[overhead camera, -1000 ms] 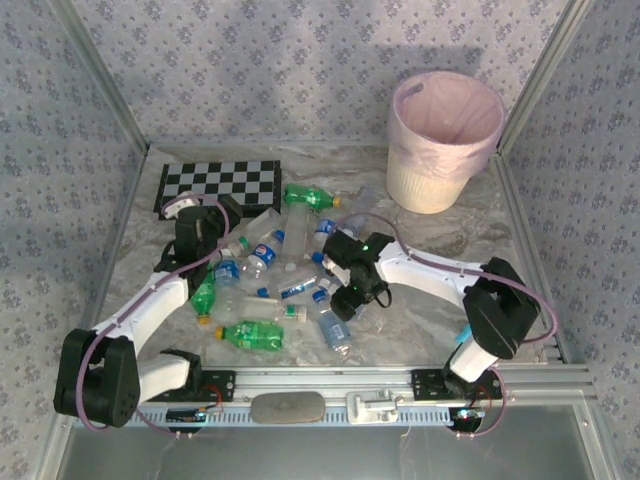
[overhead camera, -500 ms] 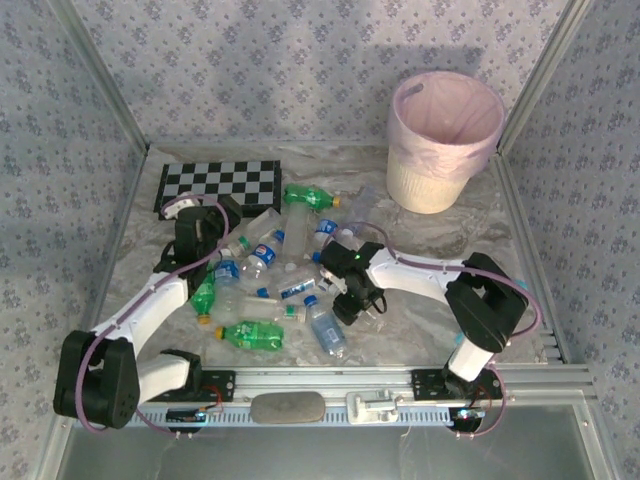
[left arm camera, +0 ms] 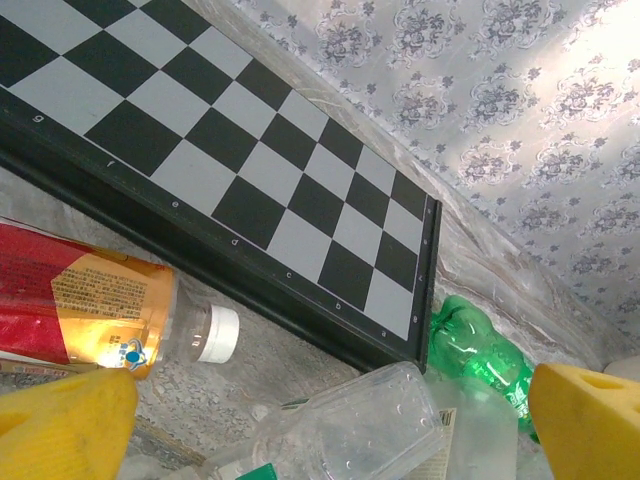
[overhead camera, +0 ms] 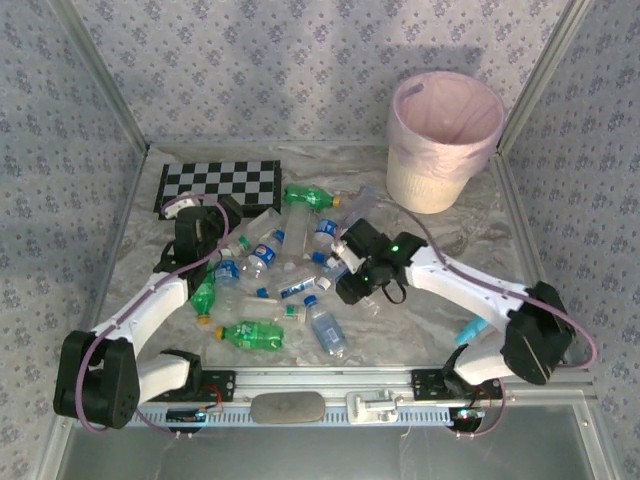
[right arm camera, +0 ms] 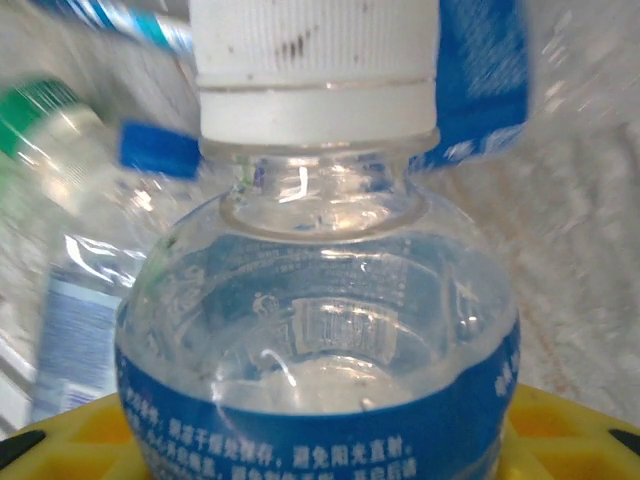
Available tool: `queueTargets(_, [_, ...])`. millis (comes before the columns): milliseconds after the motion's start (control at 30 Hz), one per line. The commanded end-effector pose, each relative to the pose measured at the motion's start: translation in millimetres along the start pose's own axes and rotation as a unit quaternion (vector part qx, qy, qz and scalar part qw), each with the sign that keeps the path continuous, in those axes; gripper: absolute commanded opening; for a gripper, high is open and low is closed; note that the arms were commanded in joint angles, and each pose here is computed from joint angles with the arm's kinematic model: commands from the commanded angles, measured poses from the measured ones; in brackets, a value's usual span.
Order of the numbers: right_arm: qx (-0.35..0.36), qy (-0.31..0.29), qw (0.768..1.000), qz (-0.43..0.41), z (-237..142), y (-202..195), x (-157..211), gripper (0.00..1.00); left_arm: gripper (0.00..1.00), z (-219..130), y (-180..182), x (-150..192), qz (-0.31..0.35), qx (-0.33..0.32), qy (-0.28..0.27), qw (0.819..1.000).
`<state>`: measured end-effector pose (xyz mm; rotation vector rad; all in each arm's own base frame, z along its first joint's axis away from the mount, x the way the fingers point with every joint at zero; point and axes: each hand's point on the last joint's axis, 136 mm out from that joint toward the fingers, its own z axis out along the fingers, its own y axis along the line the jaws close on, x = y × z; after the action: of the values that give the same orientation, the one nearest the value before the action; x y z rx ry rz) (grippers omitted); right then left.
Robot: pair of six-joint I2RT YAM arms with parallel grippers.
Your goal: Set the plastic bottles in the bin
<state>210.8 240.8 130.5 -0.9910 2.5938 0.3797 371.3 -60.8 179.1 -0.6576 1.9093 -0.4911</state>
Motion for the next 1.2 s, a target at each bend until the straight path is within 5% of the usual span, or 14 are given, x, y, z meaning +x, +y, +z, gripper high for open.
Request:
queueTargets(0, [-0.037,-0.088,0.995,0.022,-36.7,3.9,-37.1,0.49,1.00,-1.2,-18.6,-9.2,0.010,0.033,-0.006,0.999])
queueTargets(300, [-0.033,-0.289,0.951,0.108,-111.9,-49.6,-104.5,0.46,1.00,5.2,-50.5,2.7,0.060,0.086,0.025,0.994])
queueTargets(600, [0.038,-0.417,0.896,0.148,-191.2,-109.1,-163.2,0.44,1.00,12.0,-85.6,29.6,0.139,0.107,0.076,0.981])
queueTargets(1167, [0.186,-0.454,0.830,0.264,-265.1,-261.5,-185.2,0.44,1.00,20.9,-84.4,63.7,0.153,0.097,0.136,0.974])
